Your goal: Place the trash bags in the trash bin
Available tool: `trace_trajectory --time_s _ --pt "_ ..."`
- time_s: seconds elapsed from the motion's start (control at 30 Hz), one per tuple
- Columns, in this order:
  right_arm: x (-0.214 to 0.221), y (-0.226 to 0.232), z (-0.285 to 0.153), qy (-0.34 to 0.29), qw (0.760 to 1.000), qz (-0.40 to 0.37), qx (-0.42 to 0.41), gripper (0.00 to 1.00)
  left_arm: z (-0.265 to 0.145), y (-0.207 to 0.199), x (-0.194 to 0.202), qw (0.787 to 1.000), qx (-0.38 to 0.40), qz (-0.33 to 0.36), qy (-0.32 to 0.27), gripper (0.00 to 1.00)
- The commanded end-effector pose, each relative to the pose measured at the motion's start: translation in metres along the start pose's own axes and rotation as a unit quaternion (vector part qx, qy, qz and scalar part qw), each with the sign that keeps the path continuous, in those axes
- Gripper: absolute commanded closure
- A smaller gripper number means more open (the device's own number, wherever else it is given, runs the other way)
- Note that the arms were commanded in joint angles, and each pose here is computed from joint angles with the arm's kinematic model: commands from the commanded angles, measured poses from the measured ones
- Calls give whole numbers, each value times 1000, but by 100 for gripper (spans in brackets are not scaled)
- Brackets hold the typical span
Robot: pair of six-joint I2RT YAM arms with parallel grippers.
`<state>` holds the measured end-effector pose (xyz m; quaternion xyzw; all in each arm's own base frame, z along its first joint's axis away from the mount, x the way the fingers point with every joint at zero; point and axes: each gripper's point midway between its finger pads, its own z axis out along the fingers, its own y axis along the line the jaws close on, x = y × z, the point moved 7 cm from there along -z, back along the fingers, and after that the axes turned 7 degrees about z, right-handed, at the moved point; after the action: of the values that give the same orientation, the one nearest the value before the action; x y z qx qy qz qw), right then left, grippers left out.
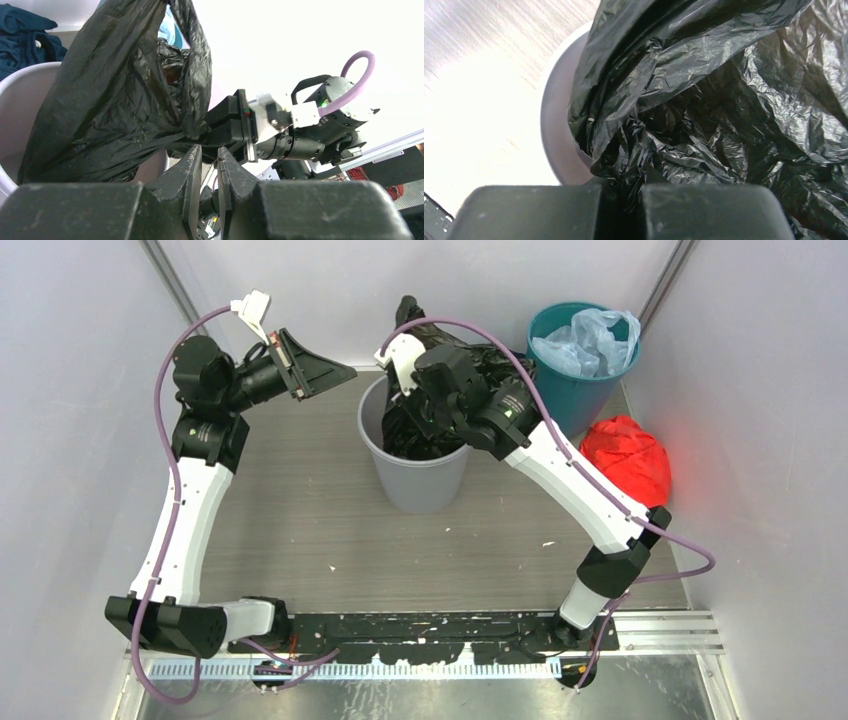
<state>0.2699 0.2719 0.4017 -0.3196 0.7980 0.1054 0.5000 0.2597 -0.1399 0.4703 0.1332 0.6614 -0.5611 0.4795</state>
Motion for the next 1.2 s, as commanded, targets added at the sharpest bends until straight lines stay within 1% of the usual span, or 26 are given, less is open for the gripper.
trace_trajectory --time_s 0.0,0.47,0.63,0.67,0.7,0.97,1.0,1.03,1.1,1.17 --pt "1 5 -9 -4 999 15 -30 99 -3 -2 -4 1000 0 23 -11 81" --pt "16 26 0 20 998 5 -58 99 2 13 -3 1000 -20 11 -5 79" --pt "20 32 -1 27 998 -4 -59 99 5 12 -7 1000 -7 0 -5 68" --pt "21 33 -1 28 998 -4 -59 99 6 11 -9 1000 0 -2 -4 60" --pt "22 33 -1 29 998 -4 -59 99 7 11 -9 1000 5 -4 -4 57" --pt "24 43 -1 35 997 -12 -61 99 7 11 -10 1000 -1 -9 -3 54" --pt "25 44 0 35 997 -14 -61 99 7 12 -10 1000 -7 -11 1 52" --pt "26 46 1 37 997 -15 -61 99 7 13 -10 1000 -13 -11 5 47" --pt "26 48 1 38 997 -17 -62 99 7 15 -10 1000 -22 -10 12 42" --pt "25 52 2 38 997 -20 -64 99 7 15 -10 1000 -24 -8 14 35"
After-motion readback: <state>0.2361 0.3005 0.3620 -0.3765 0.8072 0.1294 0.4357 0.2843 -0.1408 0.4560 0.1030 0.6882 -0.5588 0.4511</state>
